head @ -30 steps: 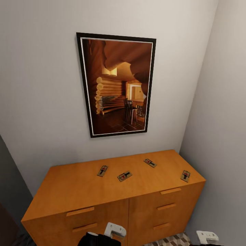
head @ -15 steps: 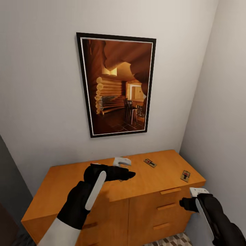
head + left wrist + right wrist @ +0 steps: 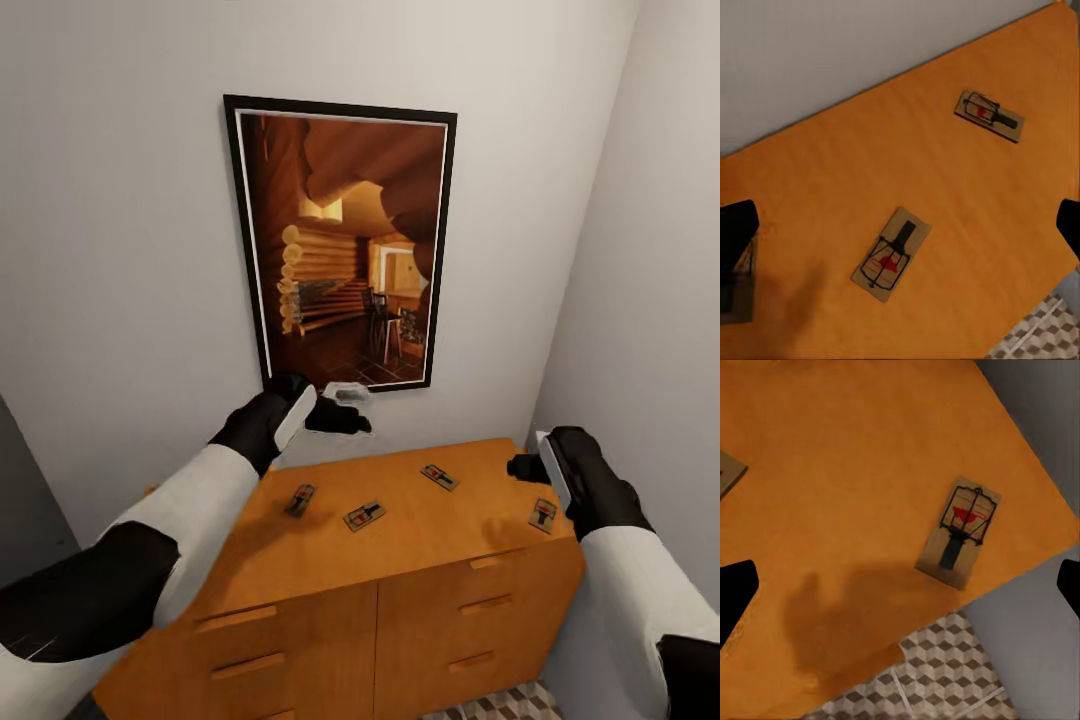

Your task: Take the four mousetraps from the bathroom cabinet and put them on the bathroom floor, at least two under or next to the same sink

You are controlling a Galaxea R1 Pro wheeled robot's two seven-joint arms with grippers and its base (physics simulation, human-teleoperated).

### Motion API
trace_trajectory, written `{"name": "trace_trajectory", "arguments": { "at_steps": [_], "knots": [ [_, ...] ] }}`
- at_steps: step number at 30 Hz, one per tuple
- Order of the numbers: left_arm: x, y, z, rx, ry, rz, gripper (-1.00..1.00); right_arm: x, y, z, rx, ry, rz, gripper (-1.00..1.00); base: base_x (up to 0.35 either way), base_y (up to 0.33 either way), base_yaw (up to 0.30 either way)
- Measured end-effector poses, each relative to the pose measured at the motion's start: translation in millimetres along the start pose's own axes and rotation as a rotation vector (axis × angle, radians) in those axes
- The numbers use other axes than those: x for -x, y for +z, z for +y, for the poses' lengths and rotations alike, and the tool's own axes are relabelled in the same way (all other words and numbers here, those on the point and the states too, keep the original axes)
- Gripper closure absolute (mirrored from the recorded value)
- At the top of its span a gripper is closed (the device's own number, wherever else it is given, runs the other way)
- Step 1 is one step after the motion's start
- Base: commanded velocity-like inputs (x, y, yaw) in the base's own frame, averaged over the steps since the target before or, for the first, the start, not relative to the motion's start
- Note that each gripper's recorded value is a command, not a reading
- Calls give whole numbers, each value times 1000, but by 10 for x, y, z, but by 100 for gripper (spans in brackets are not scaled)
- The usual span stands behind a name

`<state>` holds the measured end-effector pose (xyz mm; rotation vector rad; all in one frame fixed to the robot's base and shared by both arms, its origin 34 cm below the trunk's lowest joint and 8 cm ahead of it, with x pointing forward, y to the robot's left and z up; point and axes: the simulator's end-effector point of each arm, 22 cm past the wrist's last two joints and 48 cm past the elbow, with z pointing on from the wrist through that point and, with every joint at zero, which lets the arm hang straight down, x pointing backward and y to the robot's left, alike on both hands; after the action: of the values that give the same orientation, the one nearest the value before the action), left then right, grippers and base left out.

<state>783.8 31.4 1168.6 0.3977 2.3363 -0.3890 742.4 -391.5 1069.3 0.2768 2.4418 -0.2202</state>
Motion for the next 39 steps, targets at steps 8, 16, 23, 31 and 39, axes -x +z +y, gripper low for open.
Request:
{"name": "trace_trajectory", "arguments": {
  "at_steps": [8,16,23,31,39],
  "knots": [
    [150,72,557,116,-35,-1,-100,559,215,20,-72,25,-63,-100,0,0,0],
    [116,44,832,165,-51,7,-100,657,262,-75,-150,38,-108,-100,0,0,0],
    [166,27,829,160,-52,-5,-100,610,271,-91,-162,37,-86,-100,0,0,0],
    [274,11,722,143,-42,-32,-100,551,288,-65,-138,40,-57,-100,0,0,0],
    [282,26,663,137,-38,-34,-100,550,304,-52,-104,40,-54,-100,0,0,0]
  ]
}}
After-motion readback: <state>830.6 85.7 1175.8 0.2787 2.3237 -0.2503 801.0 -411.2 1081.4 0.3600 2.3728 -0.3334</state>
